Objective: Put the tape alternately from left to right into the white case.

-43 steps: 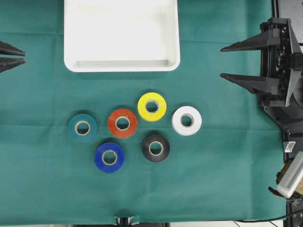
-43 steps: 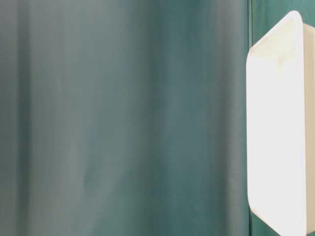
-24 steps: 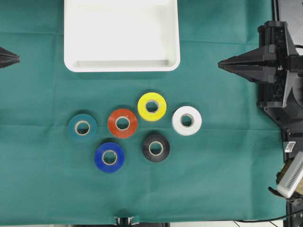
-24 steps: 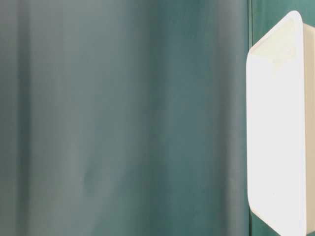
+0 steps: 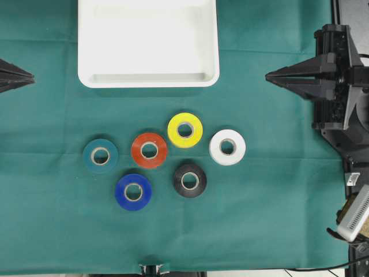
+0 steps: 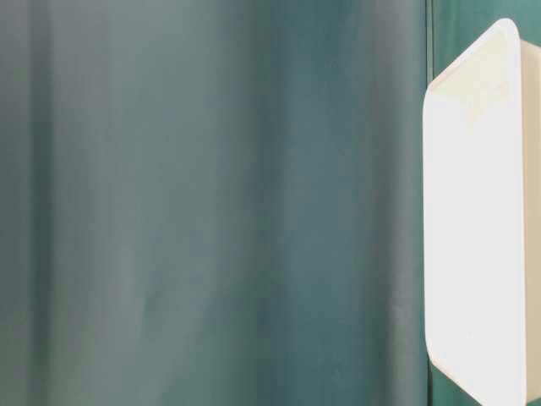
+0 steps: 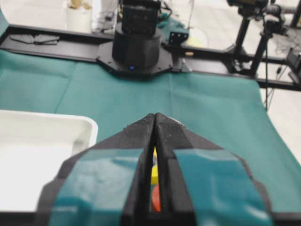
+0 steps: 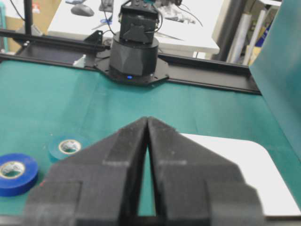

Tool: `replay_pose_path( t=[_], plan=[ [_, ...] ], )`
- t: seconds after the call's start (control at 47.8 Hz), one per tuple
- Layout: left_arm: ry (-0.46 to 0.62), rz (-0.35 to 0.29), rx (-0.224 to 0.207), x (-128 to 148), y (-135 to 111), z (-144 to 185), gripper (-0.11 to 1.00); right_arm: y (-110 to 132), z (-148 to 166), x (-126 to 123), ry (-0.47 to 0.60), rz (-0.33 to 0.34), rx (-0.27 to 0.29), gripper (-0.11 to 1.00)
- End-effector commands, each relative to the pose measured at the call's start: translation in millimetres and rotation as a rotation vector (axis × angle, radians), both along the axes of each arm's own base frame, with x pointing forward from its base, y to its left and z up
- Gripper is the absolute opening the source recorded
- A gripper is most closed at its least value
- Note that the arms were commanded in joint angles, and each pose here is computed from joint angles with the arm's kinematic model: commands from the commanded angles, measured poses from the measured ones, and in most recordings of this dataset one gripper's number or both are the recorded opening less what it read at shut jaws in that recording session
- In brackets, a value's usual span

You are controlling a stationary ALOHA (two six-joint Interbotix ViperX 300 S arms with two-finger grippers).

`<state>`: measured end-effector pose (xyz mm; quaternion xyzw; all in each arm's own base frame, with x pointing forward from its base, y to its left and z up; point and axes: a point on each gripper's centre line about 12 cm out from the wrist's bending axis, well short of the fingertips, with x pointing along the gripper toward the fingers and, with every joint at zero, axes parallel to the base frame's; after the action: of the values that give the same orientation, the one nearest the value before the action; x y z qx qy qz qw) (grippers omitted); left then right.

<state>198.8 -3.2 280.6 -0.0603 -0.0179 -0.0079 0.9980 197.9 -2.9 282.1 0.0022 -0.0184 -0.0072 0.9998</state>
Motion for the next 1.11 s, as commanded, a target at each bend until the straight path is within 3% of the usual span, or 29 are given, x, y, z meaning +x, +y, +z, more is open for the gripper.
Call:
replay_pose_path(
  t=[0.0,0.146,0.251,0.314,0.376,0.669,1.087],
  plan=[
    [-0.003,-0.002,-0.001,2.1,-0.6,2.7,0.11,-0.3,2.3,1.4,-0.005,-0.001,0.0,-0.03],
    [0.026,-0.004,-0.001,2.1,-0.9,-1.2,0.47,-0.6,-1.3,0.8,0.003,-0.003,0.0,0.22],
    [0.041,-0.003,-0.001,2.3,-0.7,-2.1,0.79,-0.6,-2.7,0.6,0.008,-0.003,0.0,0.52],
    [0.045,-0.003,-0.002,2.3,-0.7,-2.4,0.91,-0.6,-2.6,0.6,0.006,-0.003,0.0,0.7],
    [0.045,-0.003,-0.002,2.3,-0.7,-2.4,0.94,-0.6,-2.4,0.4,0.006,-0.003,0.0,0.81],
    [0.123,-0.005,-0.005,14.8,-1.3,-17.3,0.94,-1.4,-14.0,10.4,0.067,-0.006,0.003,0.8],
    [0.258,-0.004,-0.001,47.8,-2.1,-37.3,0.93,-3.1,-34.2,50.4,0.213,-0.009,0.009,0.8]
  ],
)
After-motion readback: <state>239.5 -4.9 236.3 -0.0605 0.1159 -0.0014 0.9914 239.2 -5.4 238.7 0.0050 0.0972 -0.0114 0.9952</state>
